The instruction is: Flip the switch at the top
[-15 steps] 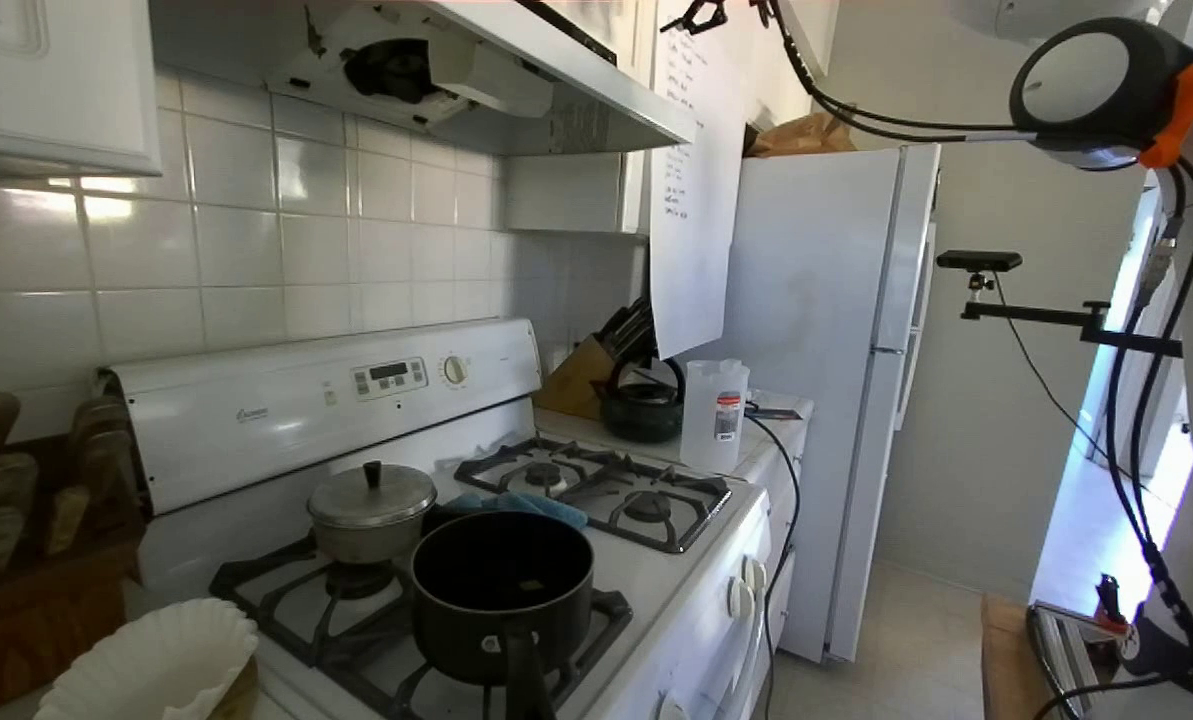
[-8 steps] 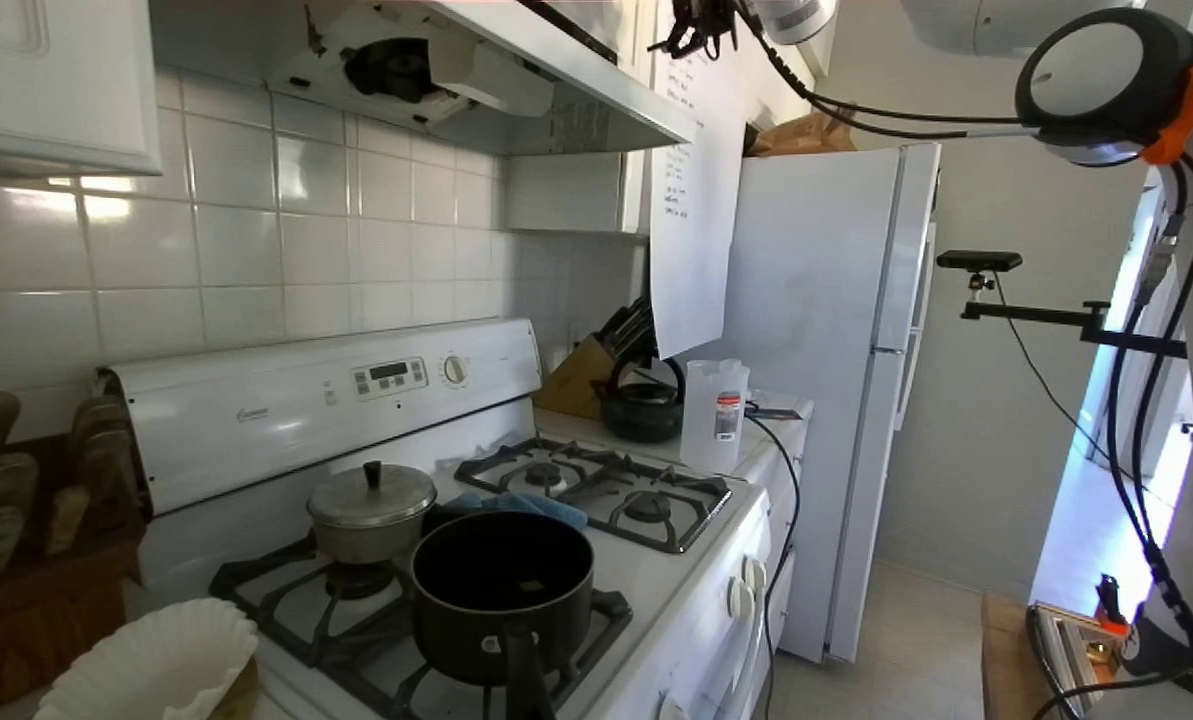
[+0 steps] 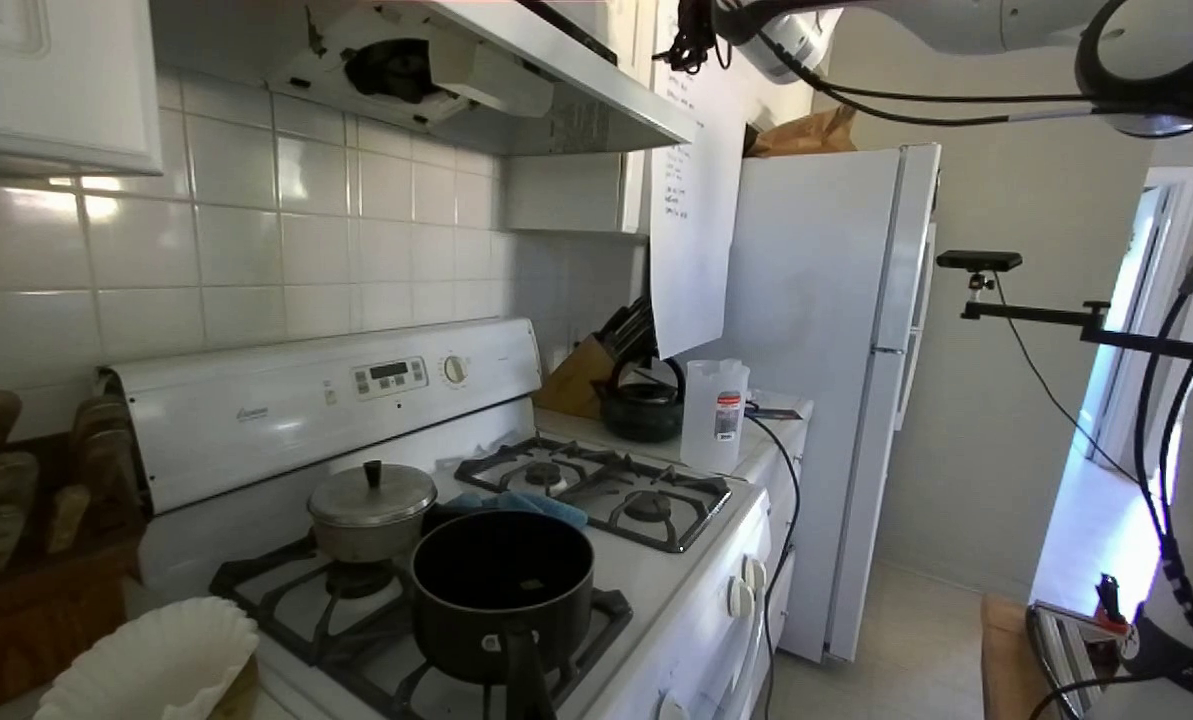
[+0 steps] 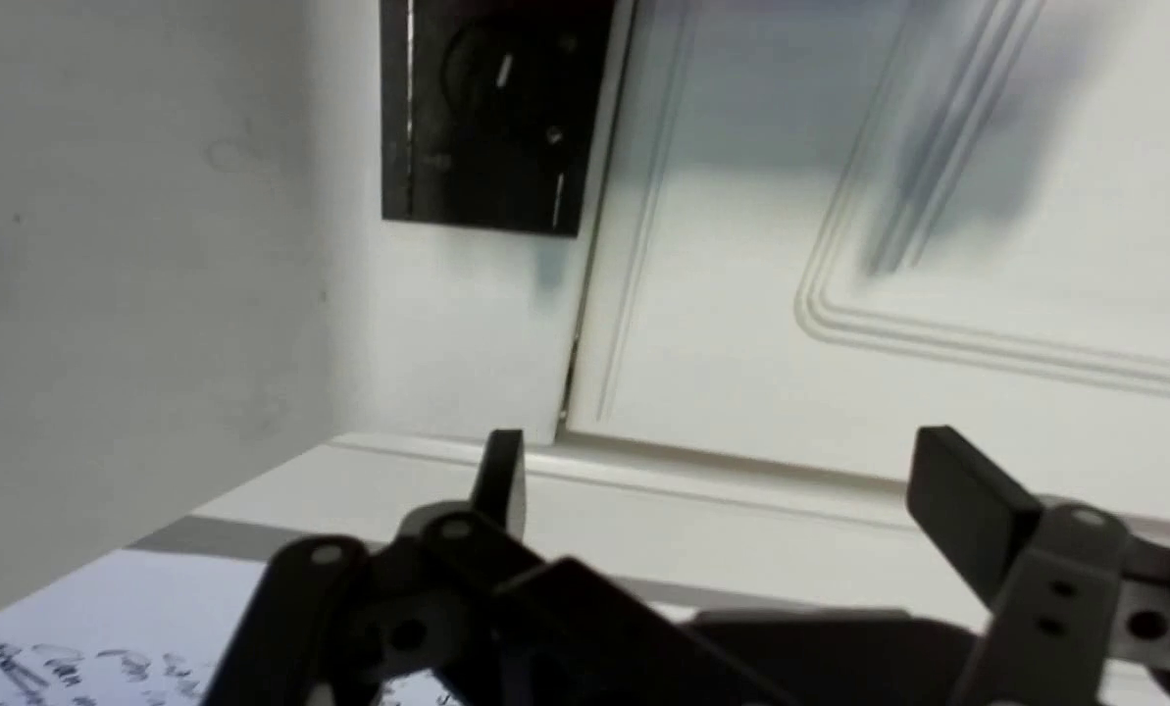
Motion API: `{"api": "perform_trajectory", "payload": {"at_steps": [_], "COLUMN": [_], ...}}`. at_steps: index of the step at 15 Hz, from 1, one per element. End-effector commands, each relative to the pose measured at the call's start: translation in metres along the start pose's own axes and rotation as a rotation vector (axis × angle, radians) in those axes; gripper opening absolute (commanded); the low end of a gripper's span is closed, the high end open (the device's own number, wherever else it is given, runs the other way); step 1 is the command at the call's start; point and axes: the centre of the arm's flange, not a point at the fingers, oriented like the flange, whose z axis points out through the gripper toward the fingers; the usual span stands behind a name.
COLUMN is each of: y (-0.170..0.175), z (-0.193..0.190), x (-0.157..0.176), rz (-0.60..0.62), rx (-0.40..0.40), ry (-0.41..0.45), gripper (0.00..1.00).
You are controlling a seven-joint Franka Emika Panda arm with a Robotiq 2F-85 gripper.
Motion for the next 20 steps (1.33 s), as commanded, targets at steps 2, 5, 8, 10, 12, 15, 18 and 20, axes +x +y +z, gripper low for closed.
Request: {"api": "perform_trajectory", "payload": {"at_steps": [2, 5, 8, 10, 12, 15, 18, 20], "y": [0.011, 0.005, -0.011, -0.017, -0.021, -0.024, -0.024, -0.016], "z": [-0.041, -0.044, -0.05, -0.057, -0.058, -0.047, -0.047, -0.038], "x": [-0.004, 0.002, -0.022, -0.04, -0.051, -0.054, -0.055, -0.055], "rz": [0.15, 0.276, 0.387, 0.432, 0.455, 0.42, 0.426, 0.42], "rx": [-0.107, -0.206, -0.265, -0.29, -0.304, -0.288, -0.293, -0.278], "ry": [0.102, 0.048, -0.031, -0.079, -0.101, -0.095, -0.095, -0.103], "gripper": [1.0, 1.0, 1.0, 1.0, 1.0, 1.0, 1.0, 1.0]}}
